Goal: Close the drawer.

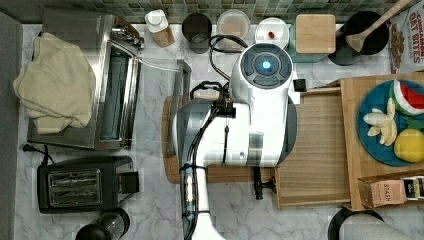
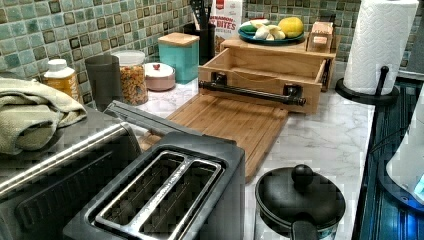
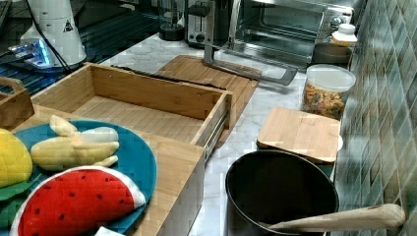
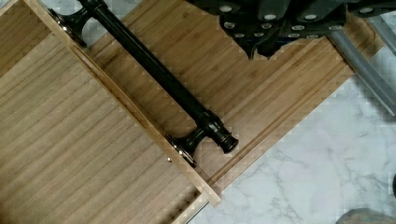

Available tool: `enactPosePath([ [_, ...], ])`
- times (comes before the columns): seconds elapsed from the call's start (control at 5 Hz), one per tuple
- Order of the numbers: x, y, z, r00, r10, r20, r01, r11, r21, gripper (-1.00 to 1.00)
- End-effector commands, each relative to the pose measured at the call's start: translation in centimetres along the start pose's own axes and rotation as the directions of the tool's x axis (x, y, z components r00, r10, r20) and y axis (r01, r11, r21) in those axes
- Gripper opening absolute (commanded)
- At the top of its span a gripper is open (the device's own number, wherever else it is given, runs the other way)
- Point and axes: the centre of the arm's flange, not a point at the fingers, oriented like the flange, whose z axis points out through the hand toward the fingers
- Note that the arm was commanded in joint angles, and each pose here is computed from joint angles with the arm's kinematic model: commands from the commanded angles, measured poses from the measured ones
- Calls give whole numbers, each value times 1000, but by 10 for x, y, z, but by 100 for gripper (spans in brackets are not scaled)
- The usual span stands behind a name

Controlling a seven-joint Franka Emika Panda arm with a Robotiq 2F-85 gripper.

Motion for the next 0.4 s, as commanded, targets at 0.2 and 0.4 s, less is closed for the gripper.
enactPosePath([
  [0.2, -37, -8, 28, 919, -393, 26, 393, 919, -13, -100],
  [0.4, -56, -16, 42, 871, -488, -62, 487, 873, -31, -100],
])
